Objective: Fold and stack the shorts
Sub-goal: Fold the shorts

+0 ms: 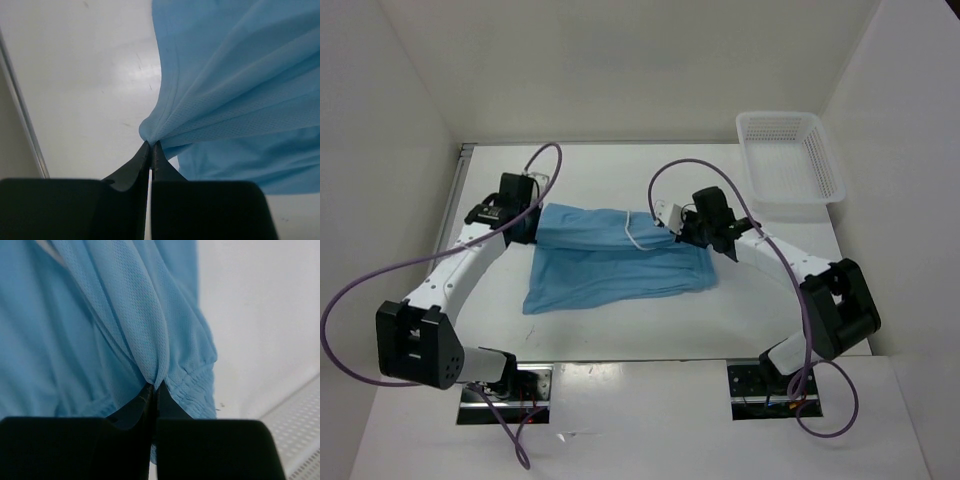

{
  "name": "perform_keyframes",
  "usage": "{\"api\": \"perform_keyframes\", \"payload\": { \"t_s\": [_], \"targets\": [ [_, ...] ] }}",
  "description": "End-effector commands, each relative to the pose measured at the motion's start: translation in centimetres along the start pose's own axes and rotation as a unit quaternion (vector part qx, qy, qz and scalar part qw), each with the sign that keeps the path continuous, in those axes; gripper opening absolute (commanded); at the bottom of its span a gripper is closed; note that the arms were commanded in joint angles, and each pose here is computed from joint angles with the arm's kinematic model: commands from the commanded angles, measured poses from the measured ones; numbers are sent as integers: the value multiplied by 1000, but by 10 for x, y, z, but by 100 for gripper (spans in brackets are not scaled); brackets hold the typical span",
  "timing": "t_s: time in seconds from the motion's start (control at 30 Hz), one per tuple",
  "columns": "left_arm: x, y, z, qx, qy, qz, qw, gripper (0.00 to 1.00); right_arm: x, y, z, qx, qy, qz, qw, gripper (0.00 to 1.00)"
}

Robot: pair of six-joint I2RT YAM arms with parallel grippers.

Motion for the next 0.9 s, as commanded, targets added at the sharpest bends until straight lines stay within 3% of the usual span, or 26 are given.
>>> {"api": "perform_keyframes", "payload": {
  "t_s": [0.0, 0.13, 0.33, 0.5, 0.67, 0.87],
  "targets": [
    [-2, -12, -45, 63, -22, 4, 998, 0, 33, -2, -3, 1, 16, 51, 999, 0],
    [3, -18, -48, 63, -23, 22, 997, 0, 30, -2, -12, 24, 28, 38, 999, 0],
    [33, -3, 7, -3, 29, 52, 998, 0, 1, 22, -8, 31, 30, 23, 999, 0],
    [31, 26, 12, -21, 45, 4, 999, 0, 3, 38, -5, 27, 36, 28, 999, 0],
    [17, 39, -27, 7, 37, -41, 998, 0, 26, 45, -4, 7, 35, 70, 997, 0],
    [1, 36, -105, 134, 22, -81, 987, 0, 84, 41, -6, 12, 84, 171, 981, 0]
  ]
}}
Point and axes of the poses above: each gripper's point midway between its finger pads, its own y axis back along the fingers, its own x axis along the line the jaws close on, z = x × y, the point moved 2 cm from there along y, back along the fingers, and after that the axes turned 9 degrees about y, right-handed, at the moved point
